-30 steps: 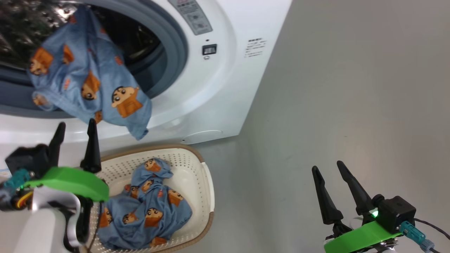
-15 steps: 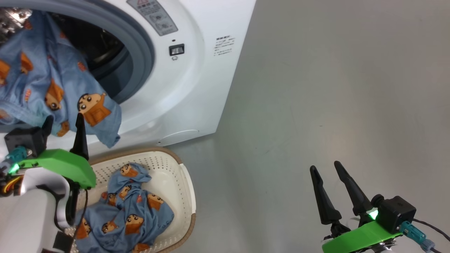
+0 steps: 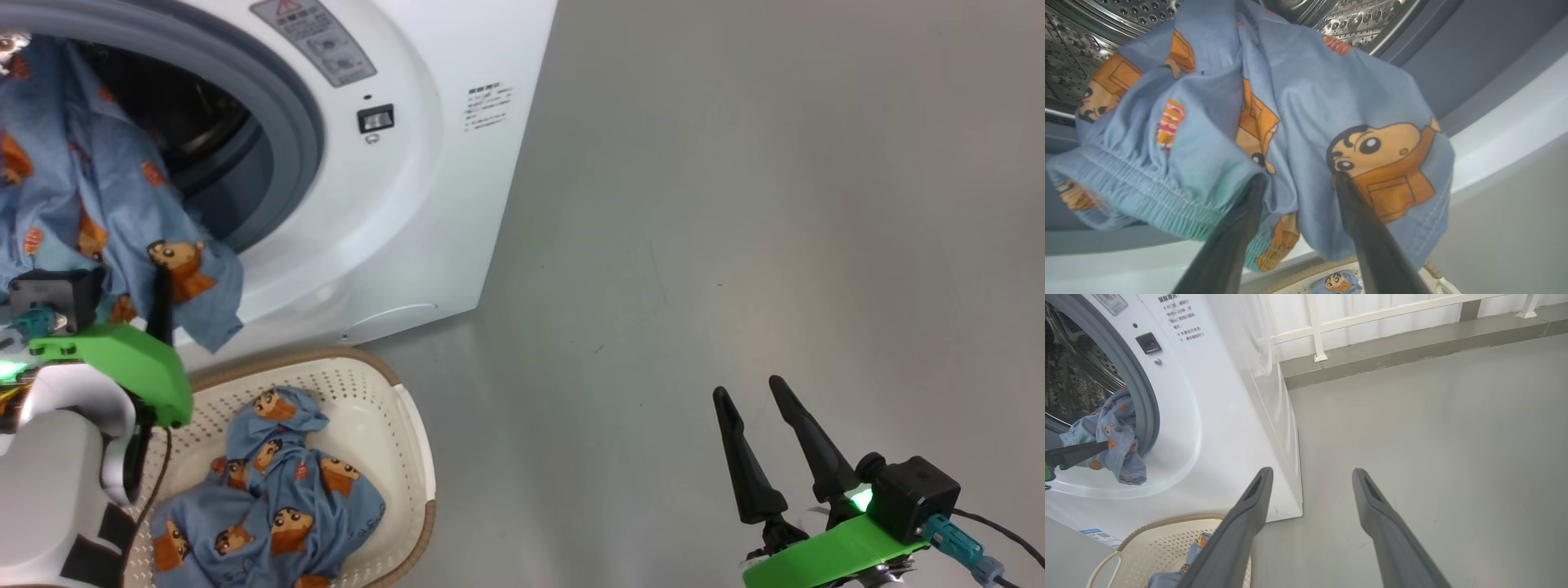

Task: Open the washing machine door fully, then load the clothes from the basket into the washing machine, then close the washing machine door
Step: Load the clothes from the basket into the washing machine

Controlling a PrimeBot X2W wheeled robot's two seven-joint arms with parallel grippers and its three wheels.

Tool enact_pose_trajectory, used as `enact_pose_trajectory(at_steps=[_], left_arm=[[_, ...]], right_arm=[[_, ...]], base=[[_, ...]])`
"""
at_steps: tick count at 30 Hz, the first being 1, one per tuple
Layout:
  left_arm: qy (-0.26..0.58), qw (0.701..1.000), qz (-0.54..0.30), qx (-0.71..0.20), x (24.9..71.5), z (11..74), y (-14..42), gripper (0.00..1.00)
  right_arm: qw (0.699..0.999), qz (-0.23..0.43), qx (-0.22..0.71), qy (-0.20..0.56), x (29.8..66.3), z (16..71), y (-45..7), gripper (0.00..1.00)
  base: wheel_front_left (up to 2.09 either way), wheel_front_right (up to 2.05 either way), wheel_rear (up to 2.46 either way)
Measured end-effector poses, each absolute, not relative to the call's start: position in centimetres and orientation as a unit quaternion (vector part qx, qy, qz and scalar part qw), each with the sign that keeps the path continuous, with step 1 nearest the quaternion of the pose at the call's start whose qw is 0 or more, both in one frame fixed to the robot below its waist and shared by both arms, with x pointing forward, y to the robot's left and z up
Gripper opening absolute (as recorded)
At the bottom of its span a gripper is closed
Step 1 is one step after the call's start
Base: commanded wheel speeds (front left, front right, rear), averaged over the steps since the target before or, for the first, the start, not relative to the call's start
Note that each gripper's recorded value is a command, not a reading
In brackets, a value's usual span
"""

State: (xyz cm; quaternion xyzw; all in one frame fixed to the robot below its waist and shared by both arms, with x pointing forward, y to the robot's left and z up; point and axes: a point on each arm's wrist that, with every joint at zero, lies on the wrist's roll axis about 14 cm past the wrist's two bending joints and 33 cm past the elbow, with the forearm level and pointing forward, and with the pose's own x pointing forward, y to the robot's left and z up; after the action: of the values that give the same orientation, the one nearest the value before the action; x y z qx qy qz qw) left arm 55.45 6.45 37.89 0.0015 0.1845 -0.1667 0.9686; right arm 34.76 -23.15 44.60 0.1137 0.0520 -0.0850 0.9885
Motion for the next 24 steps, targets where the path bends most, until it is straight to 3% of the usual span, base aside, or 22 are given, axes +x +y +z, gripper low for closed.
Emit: enact_pose_trajectory(at_steps=[2, 4, 5, 6, 15, 24], left_arm=[[0.191, 0.967, -0.168, 0.012, 55.6, 37.5, 6.5, 0.33], [0.199, 0.965, -0.168, 0.022, 55.7, 37.1, 6.7, 0.3], [0.204, 0.963, -0.172, 0.026, 55.6, 36.8, 6.6, 0.07], [0.209, 0.962, -0.173, 0.028, 55.6, 36.6, 6.5, 0.0], [0.222, 0.958, -0.177, 0.037, 55.9, 36.5, 6.1, 0.0], [0.181, 0.968, -0.171, 0.025, 58.6, 40.0, 5.4, 0.0]], right_arm=[[0.988, -0.087, 0.115, 0.052, 34.6, 44.6, -23.2, 1.0], [0.988, -0.089, 0.115, 0.051, 34.5, 44.7, -23.3, 1.0], [0.988, -0.089, 0.115, 0.051, 34.4, 44.7, -23.3, 1.0], [0.988, -0.09, 0.115, 0.051, 34.3, 44.7, -23.3, 1.0], [0.987, -0.096, 0.116, 0.049, 33.3, 45.0, -23.4, 1.0], [0.987, -0.093, 0.118, 0.054, 32.4, 44.9, -22.9, 1.0]], base=[[0.0, 0.0, 0.0], [0.0, 0.0, 0.0], [0.0, 0.0, 0.0], [0.0, 0.0, 0.0], [0.0, 0.0, 0.0], [0.0, 0.0, 0.0]])
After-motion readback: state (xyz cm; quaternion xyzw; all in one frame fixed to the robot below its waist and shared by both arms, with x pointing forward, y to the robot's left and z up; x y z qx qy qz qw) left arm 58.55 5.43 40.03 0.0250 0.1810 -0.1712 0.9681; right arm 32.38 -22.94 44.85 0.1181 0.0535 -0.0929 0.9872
